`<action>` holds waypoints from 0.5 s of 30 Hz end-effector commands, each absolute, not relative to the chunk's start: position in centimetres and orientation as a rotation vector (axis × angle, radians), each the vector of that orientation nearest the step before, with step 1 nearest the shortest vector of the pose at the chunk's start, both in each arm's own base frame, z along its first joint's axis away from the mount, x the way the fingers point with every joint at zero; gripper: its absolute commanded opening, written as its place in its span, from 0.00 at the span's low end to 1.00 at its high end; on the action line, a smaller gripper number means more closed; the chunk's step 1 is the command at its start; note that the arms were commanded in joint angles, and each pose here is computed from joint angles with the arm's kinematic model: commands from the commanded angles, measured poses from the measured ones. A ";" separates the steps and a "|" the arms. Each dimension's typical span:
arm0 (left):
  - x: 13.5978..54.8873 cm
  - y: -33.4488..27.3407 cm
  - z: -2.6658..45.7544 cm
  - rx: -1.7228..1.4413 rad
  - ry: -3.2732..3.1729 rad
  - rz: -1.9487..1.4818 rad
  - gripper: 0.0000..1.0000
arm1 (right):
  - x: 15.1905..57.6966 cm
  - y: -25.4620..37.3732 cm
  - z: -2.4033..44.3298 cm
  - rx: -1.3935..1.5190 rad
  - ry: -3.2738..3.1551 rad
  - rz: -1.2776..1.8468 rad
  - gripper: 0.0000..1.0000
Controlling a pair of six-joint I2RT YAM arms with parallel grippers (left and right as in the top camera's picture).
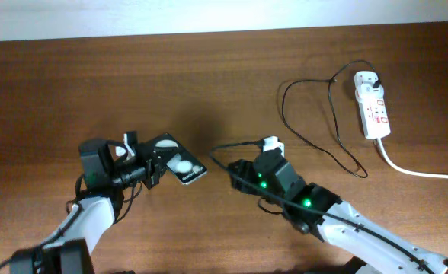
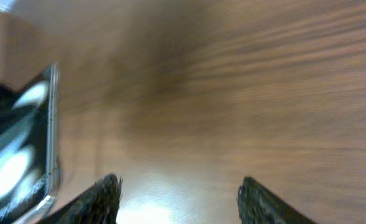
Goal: Plug charger to phone and switch on socket
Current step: 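Move right gripper to the power strip and grasp the USB-C cable end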
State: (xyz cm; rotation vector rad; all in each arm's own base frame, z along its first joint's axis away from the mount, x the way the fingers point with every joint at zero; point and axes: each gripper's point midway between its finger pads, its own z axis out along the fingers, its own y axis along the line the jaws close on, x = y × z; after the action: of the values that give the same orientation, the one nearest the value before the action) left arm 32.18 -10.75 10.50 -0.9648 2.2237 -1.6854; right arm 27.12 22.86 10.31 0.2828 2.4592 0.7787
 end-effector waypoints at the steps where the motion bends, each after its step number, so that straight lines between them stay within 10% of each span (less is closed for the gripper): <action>1: 32.5 -11.9 12.1 -0.805 2.243 -1.857 0.00 | 30.1 17.8 12.8 0.271 2.485 0.529 0.64; 9: 32.5 -11.9 12.1 -0.785 2.242 -1.851 0.00 | 40.7 3.6 18.0 0.499 2.427 0.117 0.82; 15: 32.5 -11.9 12.1 -0.790 2.244 -1.851 0.00 | 55.0 4.8 9.8 0.501 2.481 0.018 0.86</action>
State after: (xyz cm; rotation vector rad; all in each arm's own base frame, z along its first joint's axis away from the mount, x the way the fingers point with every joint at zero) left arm 32.22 -11.88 11.30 -0.8542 2.2556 -1.8375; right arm 52.07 4.80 12.09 0.5007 2.4907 0.0452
